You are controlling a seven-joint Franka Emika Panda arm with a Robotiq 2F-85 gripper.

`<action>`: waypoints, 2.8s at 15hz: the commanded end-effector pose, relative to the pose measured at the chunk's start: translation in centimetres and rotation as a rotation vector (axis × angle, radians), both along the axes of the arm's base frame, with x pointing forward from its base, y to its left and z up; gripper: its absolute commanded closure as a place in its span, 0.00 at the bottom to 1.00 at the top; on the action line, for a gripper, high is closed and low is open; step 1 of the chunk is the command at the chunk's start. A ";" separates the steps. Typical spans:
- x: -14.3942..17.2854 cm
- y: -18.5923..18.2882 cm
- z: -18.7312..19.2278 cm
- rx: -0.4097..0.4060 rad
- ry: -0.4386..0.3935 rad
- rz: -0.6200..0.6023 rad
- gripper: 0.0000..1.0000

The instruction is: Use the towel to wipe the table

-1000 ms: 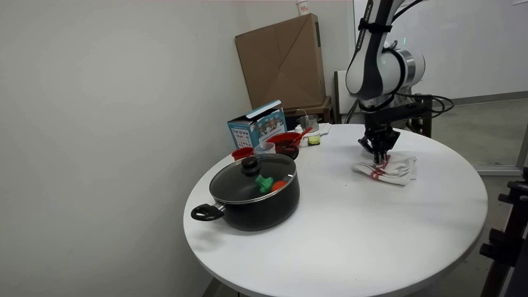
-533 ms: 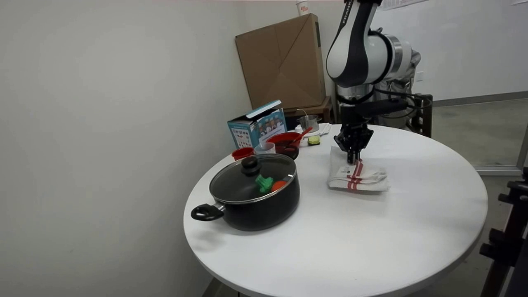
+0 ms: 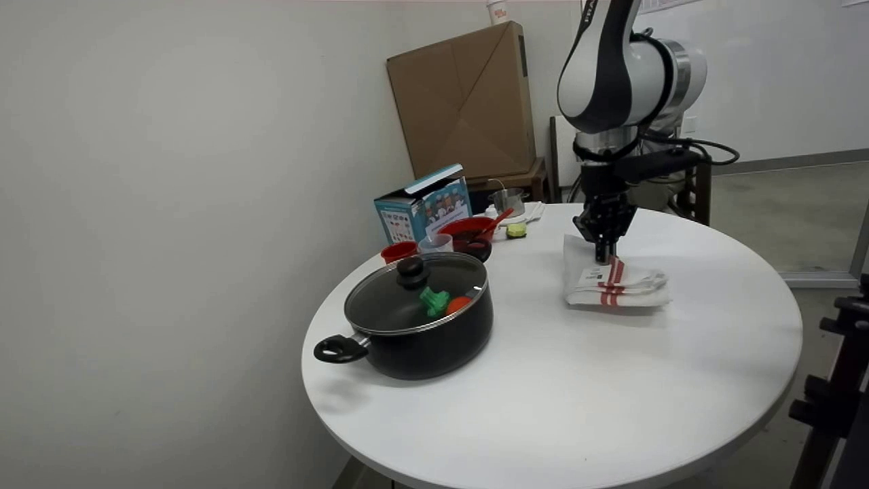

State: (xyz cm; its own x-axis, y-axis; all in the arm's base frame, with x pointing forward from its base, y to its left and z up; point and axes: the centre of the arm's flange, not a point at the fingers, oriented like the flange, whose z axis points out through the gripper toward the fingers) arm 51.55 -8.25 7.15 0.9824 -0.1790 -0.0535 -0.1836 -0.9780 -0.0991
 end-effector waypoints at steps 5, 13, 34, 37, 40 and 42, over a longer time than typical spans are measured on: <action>-1.0 -9.4 -4.3 -0.101 0.076 -0.125 0.96; 0.2 -4.2 -10.3 -0.183 0.197 0.022 0.96; 2.3 2.7 -6.4 -0.088 0.270 0.043 0.89; 2.3 2.7 -6.4 -0.087 0.270 0.039 0.89; 1.7 2.3 -5.8 -0.088 0.273 0.029 0.96; 2.0 3.3 -5.6 -0.089 0.272 0.047 0.96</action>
State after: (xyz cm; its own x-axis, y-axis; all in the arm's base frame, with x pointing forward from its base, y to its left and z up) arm 53.84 -5.74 1.09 0.9410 -0.1599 -0.2982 -0.1568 -0.9870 0.0345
